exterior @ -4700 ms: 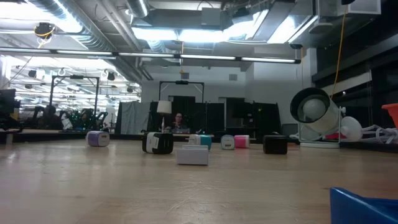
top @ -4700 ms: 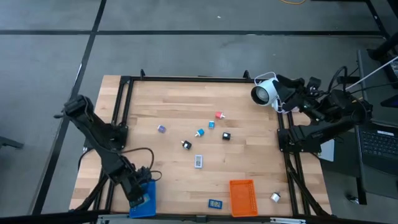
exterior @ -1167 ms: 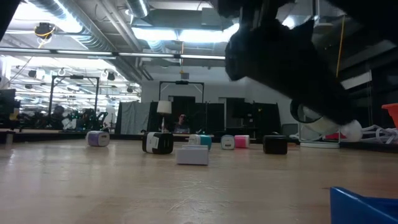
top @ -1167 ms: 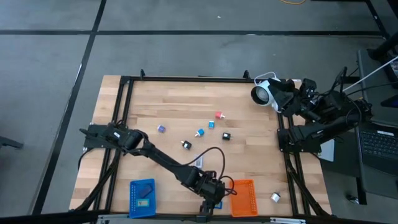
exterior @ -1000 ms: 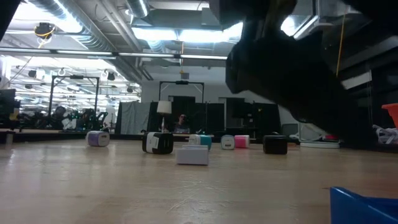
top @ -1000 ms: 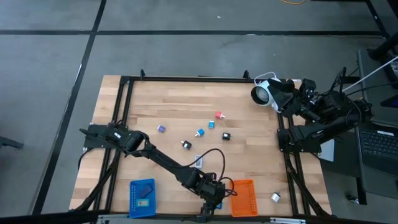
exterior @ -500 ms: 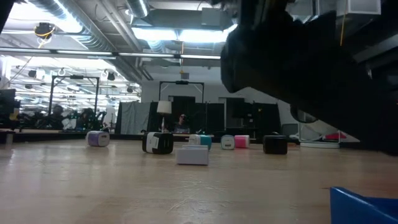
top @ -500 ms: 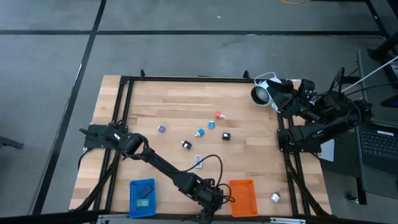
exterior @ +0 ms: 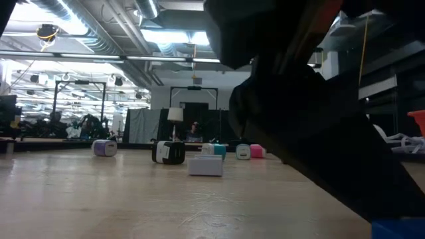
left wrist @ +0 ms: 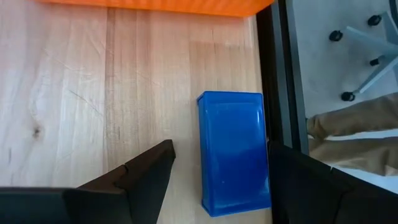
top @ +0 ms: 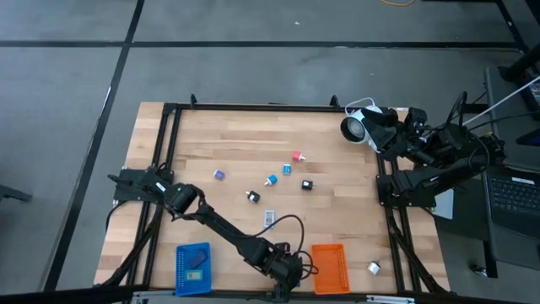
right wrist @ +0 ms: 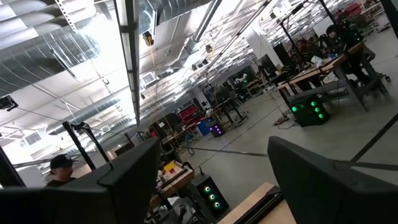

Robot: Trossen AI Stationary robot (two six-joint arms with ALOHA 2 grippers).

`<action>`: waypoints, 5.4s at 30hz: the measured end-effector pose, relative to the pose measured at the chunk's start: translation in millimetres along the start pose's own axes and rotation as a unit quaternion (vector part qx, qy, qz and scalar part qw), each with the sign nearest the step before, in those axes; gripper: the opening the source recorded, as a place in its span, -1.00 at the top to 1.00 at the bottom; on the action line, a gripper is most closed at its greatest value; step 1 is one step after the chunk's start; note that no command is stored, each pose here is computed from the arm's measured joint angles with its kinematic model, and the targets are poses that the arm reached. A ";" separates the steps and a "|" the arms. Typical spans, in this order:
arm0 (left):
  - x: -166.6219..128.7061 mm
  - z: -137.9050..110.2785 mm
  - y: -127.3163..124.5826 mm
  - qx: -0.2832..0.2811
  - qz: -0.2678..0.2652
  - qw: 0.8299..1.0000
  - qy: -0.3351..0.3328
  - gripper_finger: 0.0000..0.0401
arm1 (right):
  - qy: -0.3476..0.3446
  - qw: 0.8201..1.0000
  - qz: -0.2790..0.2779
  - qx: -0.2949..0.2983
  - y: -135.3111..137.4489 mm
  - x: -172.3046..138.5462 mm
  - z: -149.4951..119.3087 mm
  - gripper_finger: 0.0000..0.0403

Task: Pick & Place Office items
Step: Put the blue digital clock into the blue bin

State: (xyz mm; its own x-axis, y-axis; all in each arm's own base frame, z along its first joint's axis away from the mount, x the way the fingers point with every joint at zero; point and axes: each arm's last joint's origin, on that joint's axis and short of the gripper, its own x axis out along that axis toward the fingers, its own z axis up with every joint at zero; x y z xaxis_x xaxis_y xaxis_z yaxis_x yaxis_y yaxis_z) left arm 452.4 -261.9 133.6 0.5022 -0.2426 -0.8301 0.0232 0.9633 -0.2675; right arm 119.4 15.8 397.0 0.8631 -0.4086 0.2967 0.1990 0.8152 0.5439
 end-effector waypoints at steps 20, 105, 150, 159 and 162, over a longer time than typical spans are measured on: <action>16.5 -11.0 10.4 -0.057 0.008 0.997 0.046 0.09 | 0.000 1.000 0.000 -0.010 -0.1 -0.1 0.0 -0.50; -22.4 -3.2 78.5 -0.207 0.139 0.948 0.199 0.27 | 0.007 1.000 0.012 -0.015 0.5 -0.1 -0.8 -0.50; -194.6 -192.5 -75.3 -0.345 0.174 0.915 0.118 0.27 | 0.015 1.000 0.021 -0.004 0.8 0.1 -2.0 -0.50; -167.7 -210.7 -60.5 -0.369 0.163 0.906 0.129 0.20 | 0.016 1.000 0.020 0.009 0.7 0.1 -2.3 -0.50; -168.6 -212.4 -59.8 -0.370 0.168 0.901 0.153 -0.08 | 0.017 1.000 0.019 0.009 0.6 0.2 -2.6 -0.50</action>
State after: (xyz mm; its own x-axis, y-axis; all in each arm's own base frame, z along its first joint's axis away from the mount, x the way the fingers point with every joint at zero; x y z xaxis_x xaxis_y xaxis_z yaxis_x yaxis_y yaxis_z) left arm 182.8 -303.1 185.7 0.1085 -0.0802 -0.9909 -0.7253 0.6753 -0.1341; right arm 120.9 17.3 395.3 0.8854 -0.3635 0.2897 0.1583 0.8218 0.5473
